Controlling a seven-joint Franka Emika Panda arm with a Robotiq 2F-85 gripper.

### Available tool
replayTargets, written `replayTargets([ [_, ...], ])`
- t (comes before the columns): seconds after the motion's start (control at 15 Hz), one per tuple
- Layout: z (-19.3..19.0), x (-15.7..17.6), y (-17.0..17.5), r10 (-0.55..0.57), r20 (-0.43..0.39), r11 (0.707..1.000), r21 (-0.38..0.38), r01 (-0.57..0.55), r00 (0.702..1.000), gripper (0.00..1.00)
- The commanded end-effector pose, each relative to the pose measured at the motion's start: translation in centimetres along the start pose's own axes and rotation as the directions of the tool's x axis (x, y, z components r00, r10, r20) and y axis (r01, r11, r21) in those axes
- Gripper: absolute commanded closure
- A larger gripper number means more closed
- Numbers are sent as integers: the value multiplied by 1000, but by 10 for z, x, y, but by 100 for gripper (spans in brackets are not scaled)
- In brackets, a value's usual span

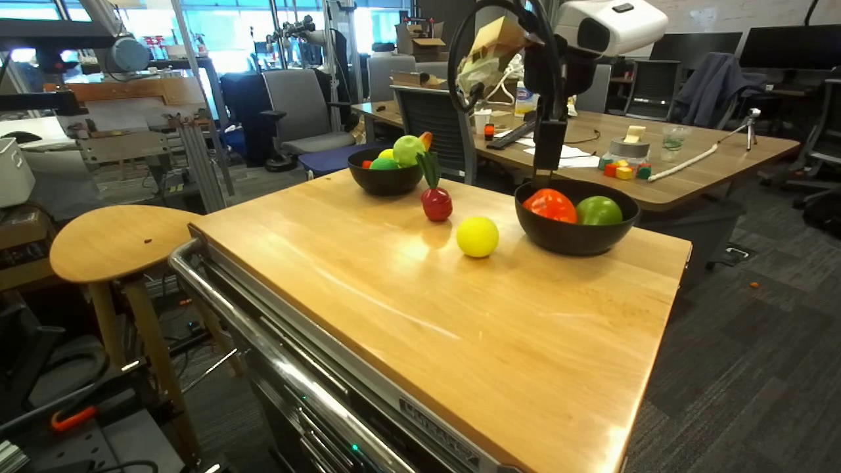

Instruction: Take the fruits and vegetables out of the bowls and put them on the table

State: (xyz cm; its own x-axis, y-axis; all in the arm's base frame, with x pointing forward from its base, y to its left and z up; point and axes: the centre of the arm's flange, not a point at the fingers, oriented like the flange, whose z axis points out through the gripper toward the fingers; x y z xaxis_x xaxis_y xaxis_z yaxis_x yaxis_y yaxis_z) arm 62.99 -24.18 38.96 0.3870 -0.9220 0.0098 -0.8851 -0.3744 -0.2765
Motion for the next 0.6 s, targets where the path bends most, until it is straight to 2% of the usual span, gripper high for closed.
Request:
replayTargets([
  [0.0,5,14,-12,0,-57,999,-32,-2,998,0],
  [0.2,10,28,-12,-5,-99,998,-67,-2,995,0],
  [0.53,19,44,-23,1,-119,998,-67,-9,993,0],
])
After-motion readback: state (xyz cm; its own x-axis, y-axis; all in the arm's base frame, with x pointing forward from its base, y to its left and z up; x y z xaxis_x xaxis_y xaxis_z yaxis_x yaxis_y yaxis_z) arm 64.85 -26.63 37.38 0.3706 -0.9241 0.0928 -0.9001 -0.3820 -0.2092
